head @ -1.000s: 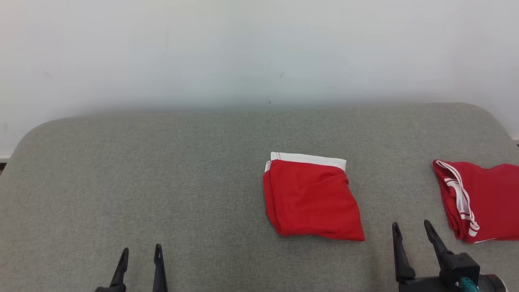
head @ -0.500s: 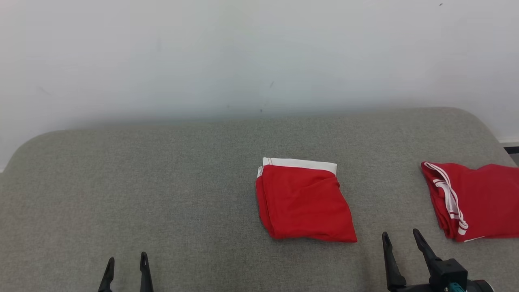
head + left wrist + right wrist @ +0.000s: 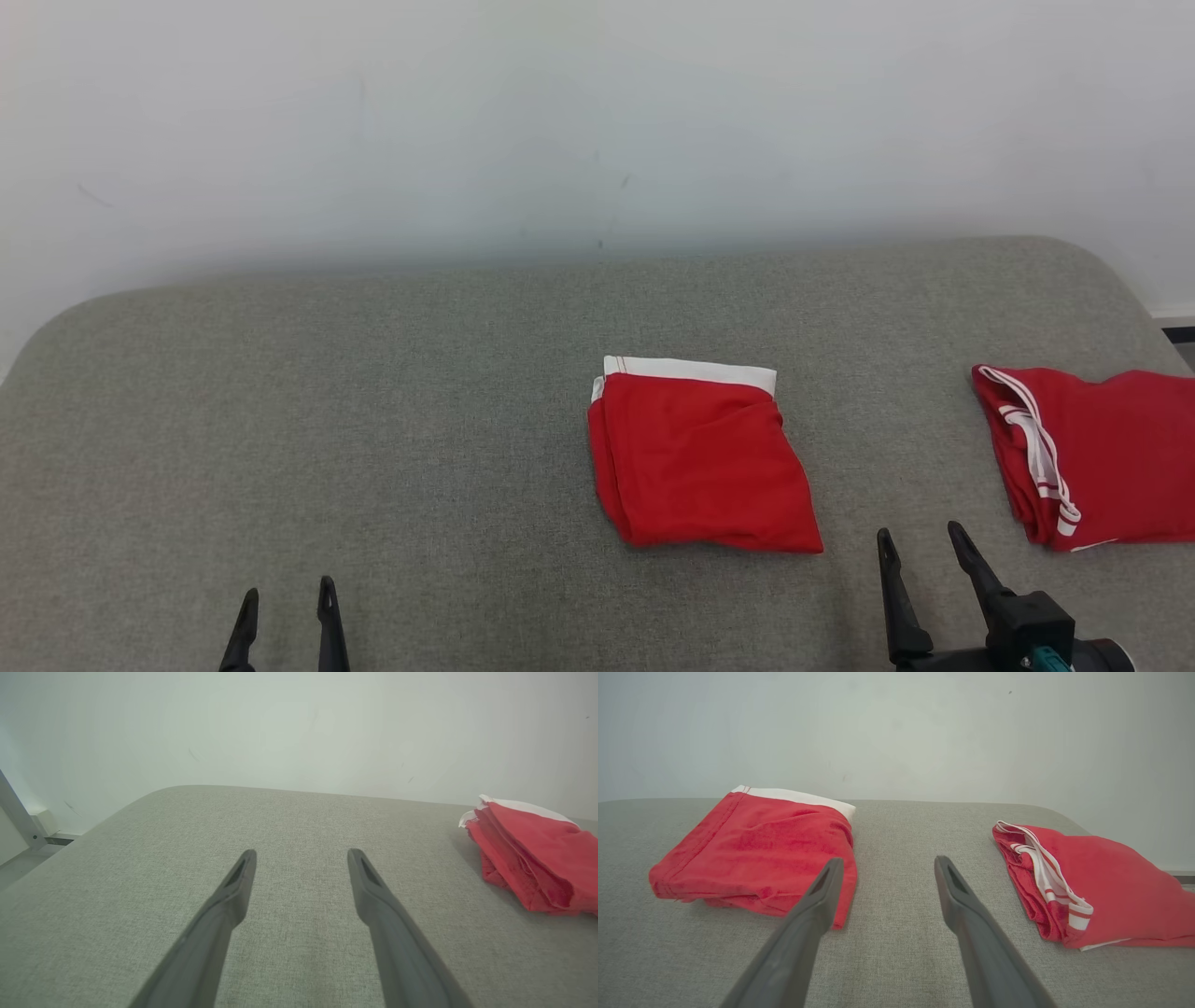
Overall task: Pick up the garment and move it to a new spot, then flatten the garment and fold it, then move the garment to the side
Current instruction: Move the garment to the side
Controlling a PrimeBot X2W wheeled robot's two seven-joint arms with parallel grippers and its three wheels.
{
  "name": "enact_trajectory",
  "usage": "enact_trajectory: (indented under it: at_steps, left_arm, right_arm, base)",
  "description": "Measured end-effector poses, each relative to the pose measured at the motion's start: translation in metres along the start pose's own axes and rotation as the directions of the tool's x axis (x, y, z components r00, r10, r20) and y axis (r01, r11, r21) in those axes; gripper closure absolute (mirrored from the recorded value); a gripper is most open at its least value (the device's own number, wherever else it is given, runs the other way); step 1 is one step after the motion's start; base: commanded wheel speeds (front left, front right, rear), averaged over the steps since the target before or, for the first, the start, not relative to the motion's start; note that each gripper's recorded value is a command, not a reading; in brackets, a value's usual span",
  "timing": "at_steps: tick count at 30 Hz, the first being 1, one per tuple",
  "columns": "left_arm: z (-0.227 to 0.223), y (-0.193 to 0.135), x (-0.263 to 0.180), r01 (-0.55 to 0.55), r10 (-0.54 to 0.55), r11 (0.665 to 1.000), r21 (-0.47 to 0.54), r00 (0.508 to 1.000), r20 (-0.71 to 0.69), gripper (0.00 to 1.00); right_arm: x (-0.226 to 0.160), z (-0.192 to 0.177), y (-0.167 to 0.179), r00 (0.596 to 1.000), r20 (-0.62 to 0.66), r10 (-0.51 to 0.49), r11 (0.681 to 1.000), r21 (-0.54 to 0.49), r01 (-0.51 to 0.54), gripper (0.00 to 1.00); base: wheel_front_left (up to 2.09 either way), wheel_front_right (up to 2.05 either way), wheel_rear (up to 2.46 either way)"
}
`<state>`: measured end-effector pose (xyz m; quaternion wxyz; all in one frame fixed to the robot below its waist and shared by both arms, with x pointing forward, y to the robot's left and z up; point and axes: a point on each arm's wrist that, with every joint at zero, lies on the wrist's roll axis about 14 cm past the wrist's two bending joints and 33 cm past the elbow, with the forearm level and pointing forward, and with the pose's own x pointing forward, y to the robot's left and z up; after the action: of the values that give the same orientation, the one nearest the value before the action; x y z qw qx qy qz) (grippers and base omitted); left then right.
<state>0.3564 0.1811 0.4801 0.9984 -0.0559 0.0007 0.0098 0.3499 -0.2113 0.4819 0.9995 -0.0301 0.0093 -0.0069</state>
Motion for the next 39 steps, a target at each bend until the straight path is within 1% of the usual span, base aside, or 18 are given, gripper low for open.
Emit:
enact_trajectory:
  at_steps: [8,11,14,17,19,22,23,25,30,31,32,35,39]
  left_arm:
    - [0.002,-0.001,0.0,0.004,-0.004,1.0,0.006,1.0,0.008,0.0]
    - [0.002,-0.001,-0.001,0.002,-0.002,1.0,0.006,1.0,0.008,0.0]
    - [0.003,-0.002,-0.002,0.006,-0.006,1.0,0.004,1.0,0.01,0.0]
    - [0.003,-0.003,-0.002,0.01,-0.01,1.0,0.002,1.0,0.012,0.0]
    - [0.004,-0.005,-0.002,0.015,-0.015,1.0,0.002,1.0,0.014,0.0]
    - [0.002,-0.008,-0.003,0.022,-0.022,1.0,0.0,1.0,0.008,0.0]
    - [0.001,-0.008,-0.003,0.025,-0.025,1.0,0.0,1.0,0.006,0.0]
    - [0.0,-0.008,-0.004,0.025,-0.025,1.0,-0.002,1.0,0.001,0.0]
    - [0.001,0.001,-0.006,-0.005,0.005,1.0,-0.002,1.0,0.004,0.0]
    - [0.001,0.002,-0.006,-0.01,0.01,1.0,-0.003,1.0,0.005,0.0]
    - [0.001,0.004,-0.006,-0.016,0.016,1.0,-0.003,1.0,0.005,0.0]
    - [-0.002,0.01,-0.008,-0.037,0.037,0.999,-0.002,0.999,-0.004,0.0]
    - [-0.005,0.018,-0.007,-0.063,0.063,0.998,0.0,0.998,-0.018,0.0]
  right_arm:
    - [0.001,0.0,-0.001,1.0,-0.001,-0.004,1.0,-0.002,0.004,0.0]
    - [0.002,0.001,0.002,1.0,-0.001,0.009,1.0,-0.018,-0.009,0.0]
    - [0.01,0.001,0.009,0.998,-0.047,0.031,0.999,-0.027,-0.032,0.0]
    - [0.023,-0.001,0.012,0.988,-0.146,0.057,0.998,-0.004,-0.058,0.0]
    - [0.032,-0.005,0.013,0.965,-0.251,0.08,0.997,0.021,-0.077,0.0]
    - [0.042,-0.01,0.015,0.902,-0.414,0.123,0.992,0.034,-0.12,0.0]
    - [0.045,-0.007,0.015,0.884,-0.449,0.132,0.989,0.002,-0.146,0.0]
    - [0.055,0.0,0.007,0.855,-0.505,0.121,0.989,-0.014,-0.149,0.0]
    - [0.062,-0.012,0.008,0.741,-0.659,0.131,0.987,0.019,-0.159,0.0]
    - [0.065,-0.012,0.009,0.728,-0.673,0.133,0.986,0.016,-0.164,0.0]
    - [0.069,-0.01,0.011,0.724,-0.677,0.133,0.985,0.011,-0.171,0.0]
    - [0.086,-0.005,0.012,0.724,-0.678,0.125,0.984,-0.008,-0.177,0.0]
    - [0.101,-0.015,0.016,0.701,-0.702,0.126,0.985,0.004,-0.173,0.0]
  base:
    - [0.0,0.0,0.0]
    - [0.0,0.0,0.0]
    - [0.0,0.0,0.0]
    - [0.0,0.0,0.0]
    - [0.0,0.0,0.0]
    - [0.0,0.0,0.0]
    - [0.0,0.0,0.0]
    - [0.0,0.0,0.0]
    - [0.0,0.0,0.0]
    - [0.0,0.0,0.0]
    - [0.0,0.0,0.0]
    - [0.0,0.0,0.0]
    - [0.0,0.0,0.0]
